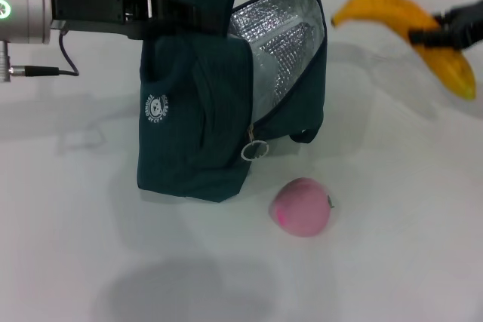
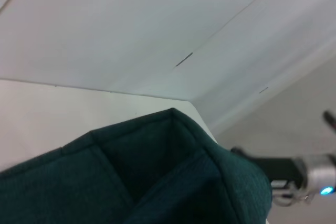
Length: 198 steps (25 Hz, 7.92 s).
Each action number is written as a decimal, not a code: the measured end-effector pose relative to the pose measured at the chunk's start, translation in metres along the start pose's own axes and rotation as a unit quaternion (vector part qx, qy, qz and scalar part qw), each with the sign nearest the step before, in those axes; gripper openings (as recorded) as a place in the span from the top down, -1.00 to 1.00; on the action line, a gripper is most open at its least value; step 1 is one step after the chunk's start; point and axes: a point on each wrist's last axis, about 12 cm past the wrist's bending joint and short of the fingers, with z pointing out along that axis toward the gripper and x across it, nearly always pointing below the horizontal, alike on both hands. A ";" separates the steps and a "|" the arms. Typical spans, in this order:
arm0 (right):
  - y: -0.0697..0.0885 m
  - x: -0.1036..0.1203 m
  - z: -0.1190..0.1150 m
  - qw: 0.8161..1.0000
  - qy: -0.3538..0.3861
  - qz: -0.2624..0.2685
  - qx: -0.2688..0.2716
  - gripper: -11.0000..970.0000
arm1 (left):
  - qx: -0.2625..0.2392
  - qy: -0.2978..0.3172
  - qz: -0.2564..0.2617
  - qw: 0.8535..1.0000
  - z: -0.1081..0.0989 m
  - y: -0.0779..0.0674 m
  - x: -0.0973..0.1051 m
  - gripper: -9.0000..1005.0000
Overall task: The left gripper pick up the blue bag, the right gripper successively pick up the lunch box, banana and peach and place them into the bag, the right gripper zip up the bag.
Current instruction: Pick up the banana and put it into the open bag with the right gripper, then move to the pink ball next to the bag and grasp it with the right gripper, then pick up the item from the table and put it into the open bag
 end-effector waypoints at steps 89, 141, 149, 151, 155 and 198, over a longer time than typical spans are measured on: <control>0.120 0.020 0.092 0.923 -0.352 -0.068 -0.139 -0.57 | 0.000 -0.003 -0.019 1.000 -0.002 0.016 0.016 0.92; 0.120 0.024 0.061 0.945 0.092 -0.191 -0.247 -0.56 | -0.010 -0.030 -0.028 0.999 -0.018 0.027 0.029 0.92; 0.126 0.030 0.073 0.943 0.106 -0.202 -0.241 -0.56 | -0.009 -0.029 -0.026 0.999 -0.017 0.027 0.028 0.92; 0.126 0.030 0.074 0.945 0.106 -0.200 -0.237 -0.56 | -0.009 -0.028 -0.026 0.999 -0.017 0.027 0.028 0.92; 0.124 0.030 0.077 0.946 0.106 -0.199 -0.233 -0.56 | -0.009 -0.029 -0.026 0.999 -0.017 0.027 0.028 0.92; 0.084 -0.044 -0.002 0.937 -0.243 -0.148 -0.200 0.71 | -0.009 -0.031 -0.025 0.999 -0.017 0.027 0.028 0.92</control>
